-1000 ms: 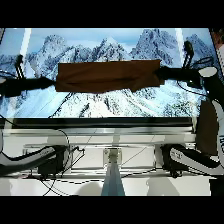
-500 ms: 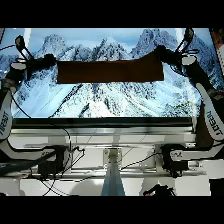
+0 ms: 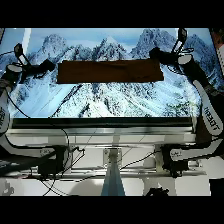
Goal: Fold the clothes and pants, and hang the long-sleeved shirts on hangers.
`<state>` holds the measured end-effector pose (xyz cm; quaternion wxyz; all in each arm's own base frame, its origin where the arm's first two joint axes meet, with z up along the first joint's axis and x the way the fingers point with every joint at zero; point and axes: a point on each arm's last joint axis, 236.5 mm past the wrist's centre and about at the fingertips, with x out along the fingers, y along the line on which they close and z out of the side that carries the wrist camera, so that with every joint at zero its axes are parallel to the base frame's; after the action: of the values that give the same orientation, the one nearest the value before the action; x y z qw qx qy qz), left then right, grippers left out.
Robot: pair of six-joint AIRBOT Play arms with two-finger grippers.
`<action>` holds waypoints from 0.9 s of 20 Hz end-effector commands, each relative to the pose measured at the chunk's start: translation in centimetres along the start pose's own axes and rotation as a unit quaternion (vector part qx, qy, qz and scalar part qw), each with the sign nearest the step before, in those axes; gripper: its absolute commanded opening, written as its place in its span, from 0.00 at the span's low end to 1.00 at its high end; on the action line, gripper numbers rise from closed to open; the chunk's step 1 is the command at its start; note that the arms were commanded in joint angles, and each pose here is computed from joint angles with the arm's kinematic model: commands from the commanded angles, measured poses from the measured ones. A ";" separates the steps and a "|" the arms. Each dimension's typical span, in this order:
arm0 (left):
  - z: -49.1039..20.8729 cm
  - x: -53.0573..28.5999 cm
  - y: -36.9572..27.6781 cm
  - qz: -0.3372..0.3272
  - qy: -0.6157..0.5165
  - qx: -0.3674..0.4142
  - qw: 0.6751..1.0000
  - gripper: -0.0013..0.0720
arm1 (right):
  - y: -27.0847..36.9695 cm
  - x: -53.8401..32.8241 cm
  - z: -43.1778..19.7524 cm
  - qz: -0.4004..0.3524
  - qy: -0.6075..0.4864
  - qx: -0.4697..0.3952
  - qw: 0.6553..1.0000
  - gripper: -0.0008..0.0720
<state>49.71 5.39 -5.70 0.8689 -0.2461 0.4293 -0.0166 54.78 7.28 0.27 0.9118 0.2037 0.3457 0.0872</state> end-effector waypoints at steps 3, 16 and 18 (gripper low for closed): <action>-5.9 1.9 -0.1 -0.058 0.156 -0.035 0.985 0.87 | 0.7 0.0 -2.0 0.015 0.043 -0.009 0.999 0.81; -2.1 -2.0 -14.4 -0.138 0.144 0.219 0.955 0.04 | 11.4 1.0 -6.7 0.088 0.084 -0.042 0.992 0.03; -2.2 -7.4 -17.0 -0.162 0.153 0.243 0.944 0.04 | 14.6 1.3 -7.7 0.106 0.084 -0.050 0.990 0.03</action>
<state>49.98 -7.19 0.56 0.8265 -0.1191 0.4901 -0.2501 51.13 19.17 -0.07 0.8788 0.1810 0.3959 0.1953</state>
